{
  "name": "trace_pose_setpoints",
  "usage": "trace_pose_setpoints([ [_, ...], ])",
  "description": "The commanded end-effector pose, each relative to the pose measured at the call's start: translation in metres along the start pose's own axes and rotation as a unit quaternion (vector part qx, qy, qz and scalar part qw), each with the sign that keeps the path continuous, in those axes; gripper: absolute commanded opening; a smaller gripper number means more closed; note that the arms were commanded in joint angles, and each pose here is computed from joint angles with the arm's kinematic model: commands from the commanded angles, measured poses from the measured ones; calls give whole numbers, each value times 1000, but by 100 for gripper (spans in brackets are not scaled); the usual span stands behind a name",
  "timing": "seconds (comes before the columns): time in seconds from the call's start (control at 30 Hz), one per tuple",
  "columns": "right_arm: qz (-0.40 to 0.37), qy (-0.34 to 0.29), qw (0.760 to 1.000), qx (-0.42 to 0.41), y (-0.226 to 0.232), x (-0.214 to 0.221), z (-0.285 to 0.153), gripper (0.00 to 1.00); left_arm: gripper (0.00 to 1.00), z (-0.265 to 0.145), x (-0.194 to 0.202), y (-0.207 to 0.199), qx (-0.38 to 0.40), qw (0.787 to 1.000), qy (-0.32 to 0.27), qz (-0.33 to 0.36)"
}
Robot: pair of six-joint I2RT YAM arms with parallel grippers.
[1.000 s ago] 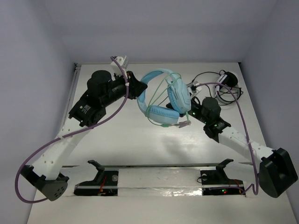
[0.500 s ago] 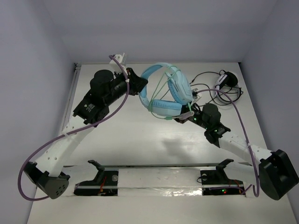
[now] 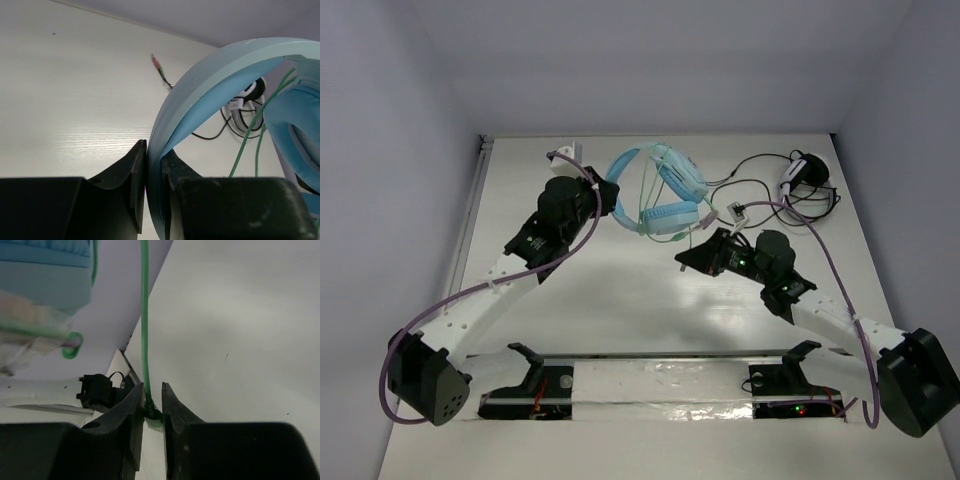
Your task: Wrap the headphones
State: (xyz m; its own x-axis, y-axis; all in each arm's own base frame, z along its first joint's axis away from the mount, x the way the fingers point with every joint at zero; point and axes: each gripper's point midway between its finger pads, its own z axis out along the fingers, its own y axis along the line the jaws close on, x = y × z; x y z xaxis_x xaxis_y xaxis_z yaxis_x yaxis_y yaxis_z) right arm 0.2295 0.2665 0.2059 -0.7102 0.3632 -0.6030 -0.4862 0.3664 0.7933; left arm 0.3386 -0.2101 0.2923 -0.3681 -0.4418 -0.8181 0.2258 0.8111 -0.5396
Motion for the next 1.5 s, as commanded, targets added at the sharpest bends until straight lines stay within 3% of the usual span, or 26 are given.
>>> trace_pose_setpoints([
  [0.0,30,9,999,-35,17,0,-2,13,0,1,-61,-13,15,990,-129,-59],
  [0.4,57,60,996,-42,5,18,11,15,0,23,-9,46,-70,989,-120,-47],
  [0.77,72,28,997,-31,1,7,17,18,0,19,42,74,-80,993,-75,-47],
  [0.93,85,23,996,-31,-3,8,19,29,0,18,54,80,-83,994,-61,-46],
  [1.07,91,24,995,23,-27,16,17,38,0,23,73,86,-88,994,-35,-47],
  [1.2,88,29,994,64,-43,25,9,56,0,34,86,89,-87,995,-21,-46],
  [1.3,76,28,993,82,-48,26,4,64,0,45,102,94,-90,995,1,-41],
  [1.47,58,26,991,118,-54,25,-7,68,0,60,128,102,-95,994,32,-45],
])
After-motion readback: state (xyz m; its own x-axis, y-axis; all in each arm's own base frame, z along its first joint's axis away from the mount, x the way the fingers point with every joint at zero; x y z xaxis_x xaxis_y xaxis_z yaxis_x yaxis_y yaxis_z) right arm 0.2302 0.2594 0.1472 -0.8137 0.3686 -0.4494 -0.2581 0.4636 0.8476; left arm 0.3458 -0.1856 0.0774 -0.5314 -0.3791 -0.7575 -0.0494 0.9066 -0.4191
